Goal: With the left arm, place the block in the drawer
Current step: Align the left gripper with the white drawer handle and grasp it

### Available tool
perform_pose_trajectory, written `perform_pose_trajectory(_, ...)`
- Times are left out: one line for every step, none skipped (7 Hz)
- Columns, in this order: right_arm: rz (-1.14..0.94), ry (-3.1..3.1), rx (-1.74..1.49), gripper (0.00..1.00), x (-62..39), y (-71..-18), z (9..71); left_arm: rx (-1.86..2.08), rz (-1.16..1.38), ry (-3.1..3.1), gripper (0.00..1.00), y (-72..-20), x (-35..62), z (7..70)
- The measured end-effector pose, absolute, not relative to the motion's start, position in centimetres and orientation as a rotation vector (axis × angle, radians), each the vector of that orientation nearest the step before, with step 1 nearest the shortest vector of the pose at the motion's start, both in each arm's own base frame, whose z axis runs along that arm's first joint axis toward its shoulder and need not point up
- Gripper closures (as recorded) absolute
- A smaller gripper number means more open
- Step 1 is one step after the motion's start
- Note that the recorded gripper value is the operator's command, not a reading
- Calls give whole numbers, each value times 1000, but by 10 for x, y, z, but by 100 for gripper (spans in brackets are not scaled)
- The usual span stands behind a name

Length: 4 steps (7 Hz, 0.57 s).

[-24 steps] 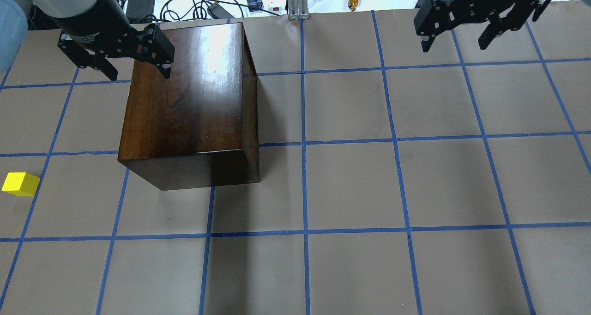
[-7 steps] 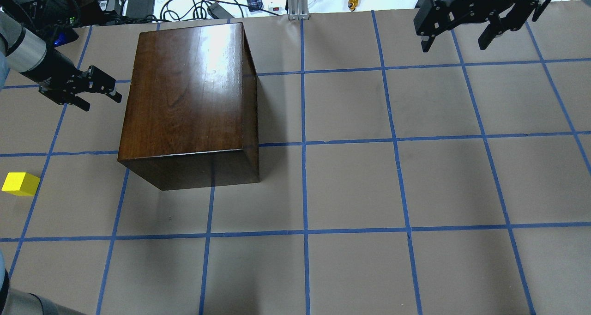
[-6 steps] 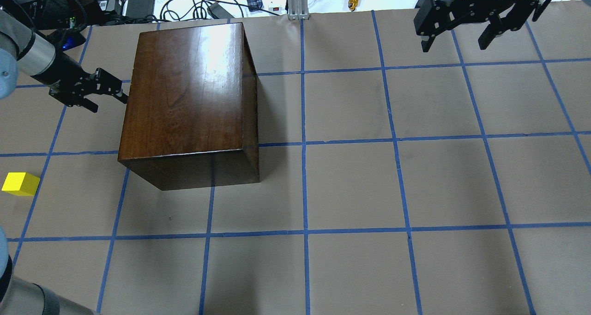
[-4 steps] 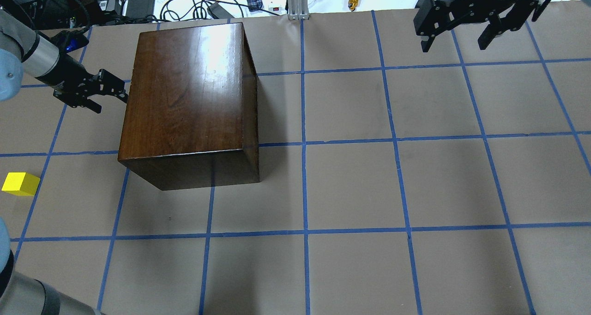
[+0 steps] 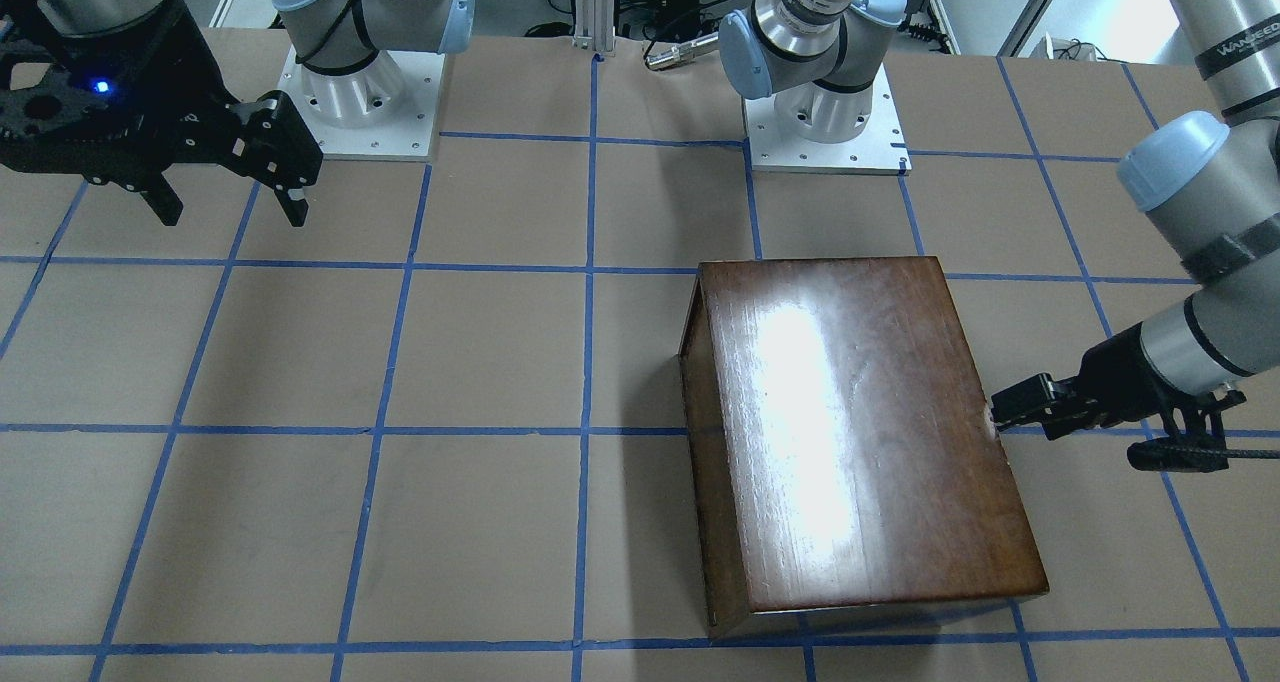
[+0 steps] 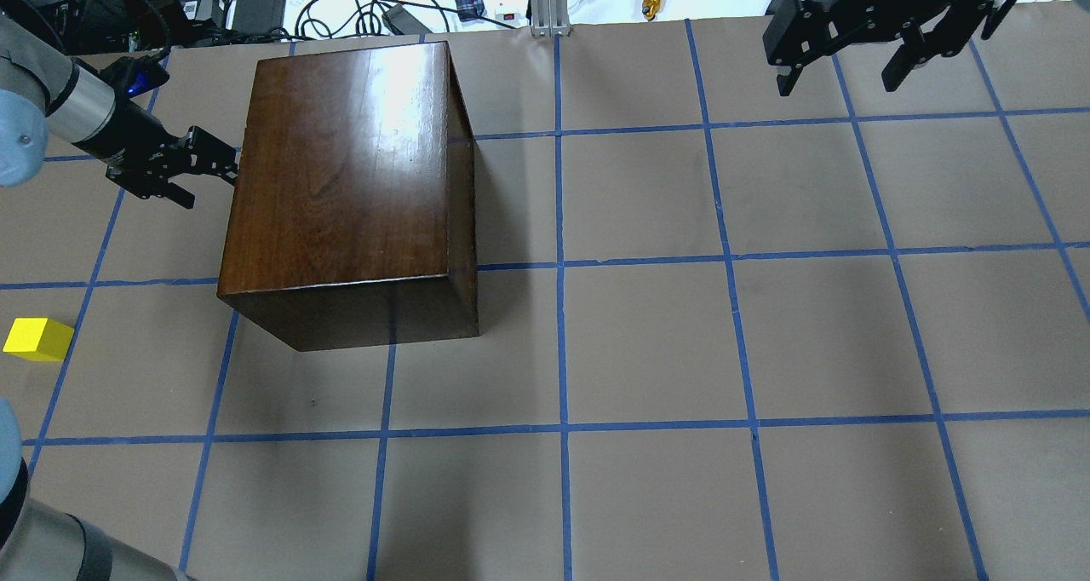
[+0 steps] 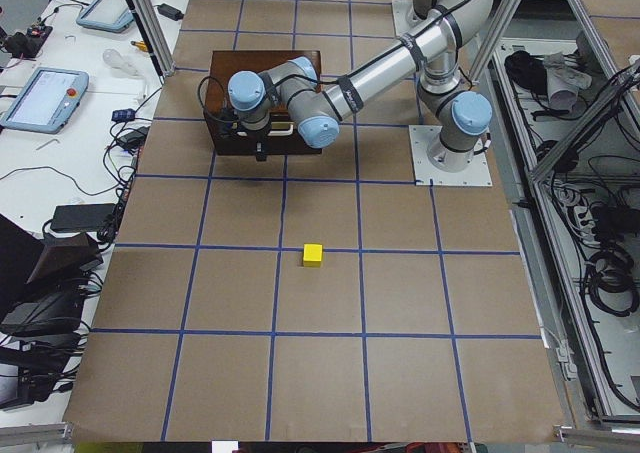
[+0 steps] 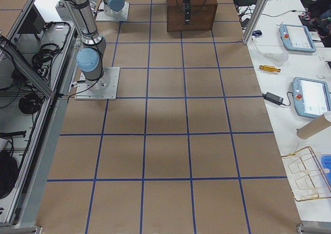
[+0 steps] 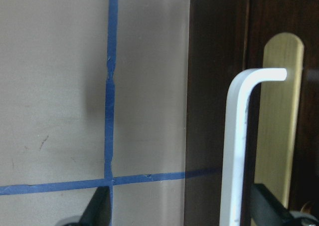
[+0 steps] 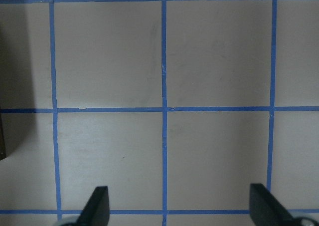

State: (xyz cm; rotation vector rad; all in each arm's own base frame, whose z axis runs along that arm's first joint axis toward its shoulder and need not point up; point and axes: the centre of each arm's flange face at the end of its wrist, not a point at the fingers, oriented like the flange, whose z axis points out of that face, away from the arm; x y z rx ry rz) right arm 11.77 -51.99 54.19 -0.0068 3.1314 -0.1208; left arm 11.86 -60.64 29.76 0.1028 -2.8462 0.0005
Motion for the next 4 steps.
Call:
perform_pose_trajectory(-121,3132,-6,0,117,-520,542,97,-3,-2846,0,-606,117,296)
perform_pose_trajectory(-120,3132,-5,0,117,-520,542,92,-2,-2846,0,-607,117,293)
perform_pose_trajectory(-119,3132,-5,0,117,-520,541,86,2,-2847,0,-608,117,291)
perform_pose_trajectory(-119,3132,-6,0,117,-520,541,81,7,-2849,0,-609,117,290)
